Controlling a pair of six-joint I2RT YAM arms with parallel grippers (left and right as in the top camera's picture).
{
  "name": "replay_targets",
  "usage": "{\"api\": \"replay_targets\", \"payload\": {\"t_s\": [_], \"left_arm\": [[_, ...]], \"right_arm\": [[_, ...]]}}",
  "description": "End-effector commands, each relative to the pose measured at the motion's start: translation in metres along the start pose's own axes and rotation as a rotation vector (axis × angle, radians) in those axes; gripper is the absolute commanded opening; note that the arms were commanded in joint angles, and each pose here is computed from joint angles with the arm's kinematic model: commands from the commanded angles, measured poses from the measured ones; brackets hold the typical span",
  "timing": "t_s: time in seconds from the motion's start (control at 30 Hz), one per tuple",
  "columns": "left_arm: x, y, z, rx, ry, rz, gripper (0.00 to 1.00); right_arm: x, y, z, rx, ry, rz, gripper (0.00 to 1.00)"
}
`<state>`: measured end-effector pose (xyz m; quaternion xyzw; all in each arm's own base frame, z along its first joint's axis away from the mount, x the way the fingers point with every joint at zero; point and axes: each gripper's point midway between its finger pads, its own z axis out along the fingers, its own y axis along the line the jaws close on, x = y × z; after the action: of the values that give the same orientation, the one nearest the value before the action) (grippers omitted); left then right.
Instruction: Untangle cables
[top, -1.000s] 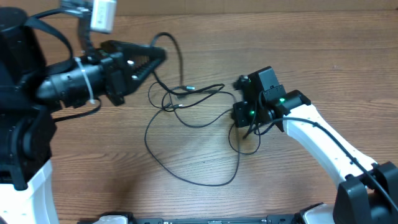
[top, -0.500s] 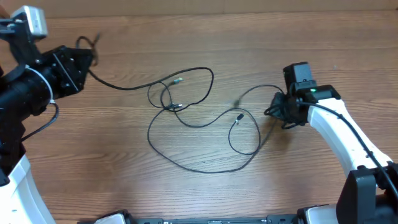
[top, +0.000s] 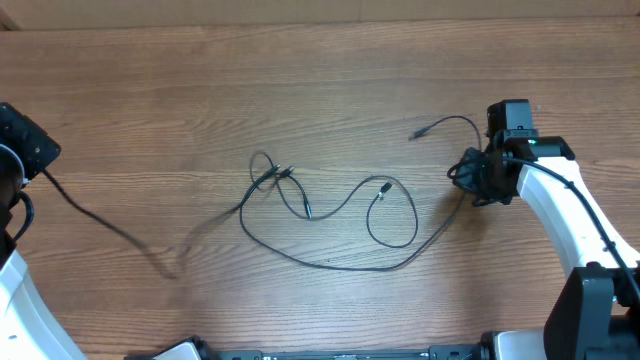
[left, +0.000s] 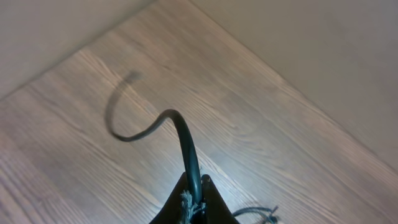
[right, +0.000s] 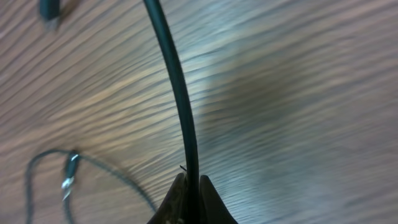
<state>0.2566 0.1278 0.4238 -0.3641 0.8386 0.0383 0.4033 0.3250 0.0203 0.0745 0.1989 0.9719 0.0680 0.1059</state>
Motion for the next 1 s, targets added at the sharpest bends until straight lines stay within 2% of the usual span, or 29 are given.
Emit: {"api": "replay_targets", "payload": {"t_s": [0.0, 0.37, 0.4, 0.43, 0.47, 0.53, 0.6, 0.67, 0.73, 0.9, 0.97], "left_arm": [[-0.009, 0.014, 0.007, -0.091, -0.025, -0.025, 0.04], [0.005, 0.019, 0.069, -0.18, 0.154, -0.001, 0.07], [0.007, 0.018, 0.074, -0.178, 0.176, 0.002, 0.15], [0.011, 0.015, 0.079, -0.166, 0.203, 0.019, 0.29], [0.014, 0.012, 0.084, -0.147, 0.23, 0.047, 0.38], [0.018, 0.006, 0.093, -0.113, 0.266, 0.089, 0.49], [0.021, 0.003, 0.099, -0.099, 0.287, 0.089, 0.68], [0.023, 0.001, 0.102, -0.086, 0.3, 0.087, 0.81], [0.028, -0.011, 0.102, -0.011, 0.326, 0.118, 0.85], [0.045, -0.059, 0.092, 0.269, 0.39, 0.253, 0.87], [0.054, -0.074, 0.086, 0.331, 0.41, 0.307, 0.87]], "right_arm": [[0.012, 0.022, 0.0, -0.101, 0.043, -0.111, 0.04], [0.018, 0.026, 0.0, -0.1, 0.056, -0.143, 0.04], [0.018, 0.026, 0.0, -0.1, 0.056, -0.143, 0.04], [0.018, 0.026, 0.0, -0.1, 0.057, -0.143, 0.04], [0.019, 0.025, 0.0, -0.099, 0.059, -0.143, 0.04], [0.02, 0.025, 0.0, -0.097, 0.062, -0.147, 0.04], [0.021, 0.024, 0.0, -0.096, 0.066, -0.168, 0.04], [0.021, 0.024, 0.0, -0.095, 0.068, -0.172, 0.04], [0.021, 0.024, 0.0, -0.095, 0.069, -0.171, 0.04], [0.021, 0.024, 0.0, -0.096, 0.067, -0.171, 0.04], [0.021, 0.024, 0.0, -0.095, 0.068, -0.171, 0.04]]}}
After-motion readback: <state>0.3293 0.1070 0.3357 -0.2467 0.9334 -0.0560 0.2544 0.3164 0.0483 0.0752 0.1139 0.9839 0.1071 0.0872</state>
